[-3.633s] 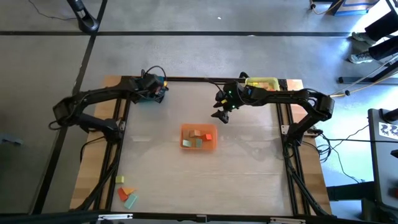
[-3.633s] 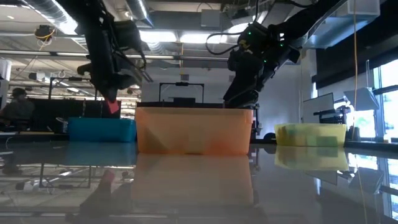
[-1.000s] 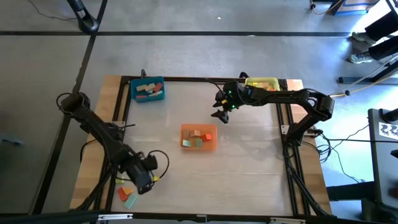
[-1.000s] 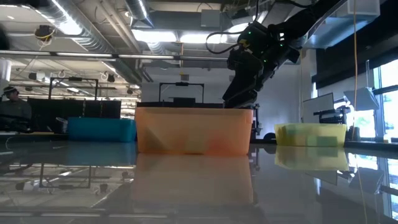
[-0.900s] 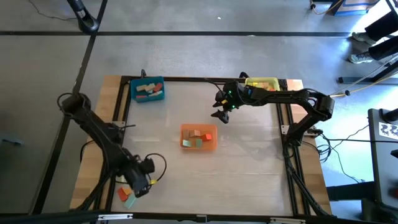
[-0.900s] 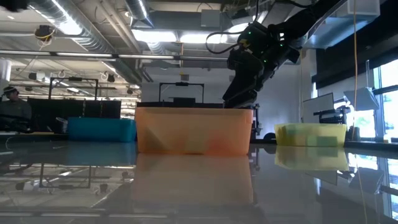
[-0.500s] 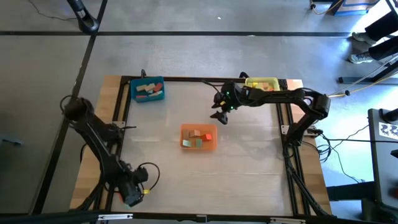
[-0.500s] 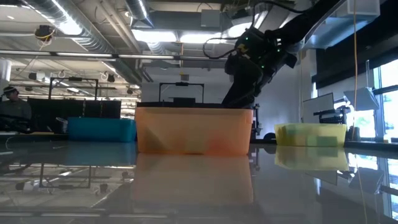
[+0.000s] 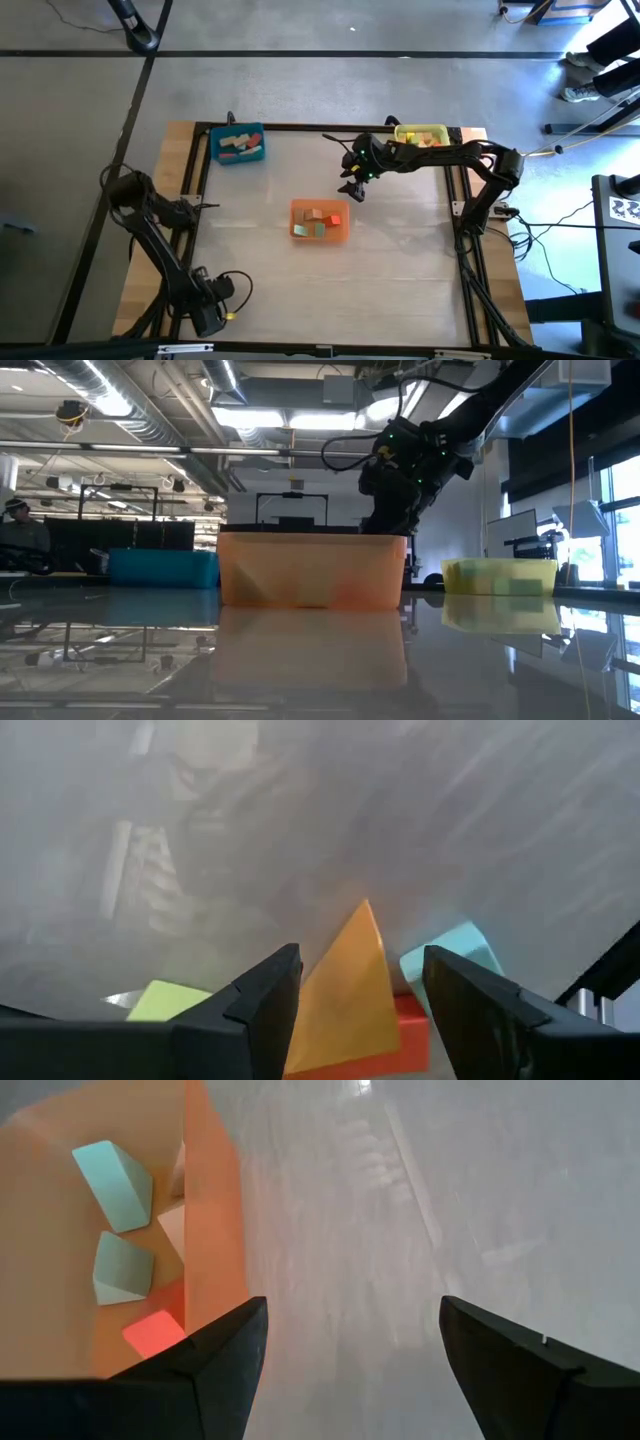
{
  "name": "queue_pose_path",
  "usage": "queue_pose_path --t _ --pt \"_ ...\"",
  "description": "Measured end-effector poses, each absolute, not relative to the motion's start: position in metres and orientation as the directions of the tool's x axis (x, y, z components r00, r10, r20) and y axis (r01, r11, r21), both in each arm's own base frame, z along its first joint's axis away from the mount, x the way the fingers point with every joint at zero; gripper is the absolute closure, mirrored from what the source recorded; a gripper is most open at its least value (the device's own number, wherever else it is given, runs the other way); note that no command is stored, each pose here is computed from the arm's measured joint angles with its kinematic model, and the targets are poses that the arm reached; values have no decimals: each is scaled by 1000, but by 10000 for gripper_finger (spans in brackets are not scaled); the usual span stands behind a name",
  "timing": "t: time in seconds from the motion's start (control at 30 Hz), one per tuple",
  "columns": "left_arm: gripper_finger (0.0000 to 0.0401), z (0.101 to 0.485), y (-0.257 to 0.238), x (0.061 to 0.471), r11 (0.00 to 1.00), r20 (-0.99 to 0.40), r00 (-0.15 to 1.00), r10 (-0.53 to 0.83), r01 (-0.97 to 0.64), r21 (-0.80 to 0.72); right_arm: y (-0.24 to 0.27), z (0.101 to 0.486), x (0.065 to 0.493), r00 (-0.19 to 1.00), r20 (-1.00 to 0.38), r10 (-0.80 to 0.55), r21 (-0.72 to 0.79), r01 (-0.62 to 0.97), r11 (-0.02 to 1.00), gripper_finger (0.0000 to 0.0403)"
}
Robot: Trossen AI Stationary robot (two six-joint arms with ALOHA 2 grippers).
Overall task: Sort blocks by size
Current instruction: Put the yellow triangular block into the orange bin
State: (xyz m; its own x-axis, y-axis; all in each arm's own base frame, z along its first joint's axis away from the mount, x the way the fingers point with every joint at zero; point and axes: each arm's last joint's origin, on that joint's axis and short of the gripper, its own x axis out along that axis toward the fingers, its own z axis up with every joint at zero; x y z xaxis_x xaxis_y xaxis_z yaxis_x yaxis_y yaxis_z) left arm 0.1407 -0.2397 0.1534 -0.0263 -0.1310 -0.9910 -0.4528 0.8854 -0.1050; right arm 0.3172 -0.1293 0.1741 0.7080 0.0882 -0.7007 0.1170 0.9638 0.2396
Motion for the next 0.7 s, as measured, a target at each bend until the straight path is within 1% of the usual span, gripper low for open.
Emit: queue_pose_path --t 0.13,0.27,0.5,0.57,0.7 --pt "232 147 -238 140 888 -994 -46 -94 -456 -63 -129 174 317 708 -701 88 240 117 964 110" --pt "280 146 -236 137 897 -996 -61 -64 -440 -30 -129 174 317 709 -700 88 239 117 964 110" --pt "358 147 -236 137 914 -996 -63 -63 -405 -33 -129 174 317 708 -701 89 243 120 963 110" --pt "372 147 -236 137 919 -996 -63 -65 -393 -35 -129 174 317 708 -701 89 243 120 963 110" --pt "382 148 -236 138 918 -996 -59 -71 -393 -42 -129 174 317 708 -701 89 244 121 962 110"
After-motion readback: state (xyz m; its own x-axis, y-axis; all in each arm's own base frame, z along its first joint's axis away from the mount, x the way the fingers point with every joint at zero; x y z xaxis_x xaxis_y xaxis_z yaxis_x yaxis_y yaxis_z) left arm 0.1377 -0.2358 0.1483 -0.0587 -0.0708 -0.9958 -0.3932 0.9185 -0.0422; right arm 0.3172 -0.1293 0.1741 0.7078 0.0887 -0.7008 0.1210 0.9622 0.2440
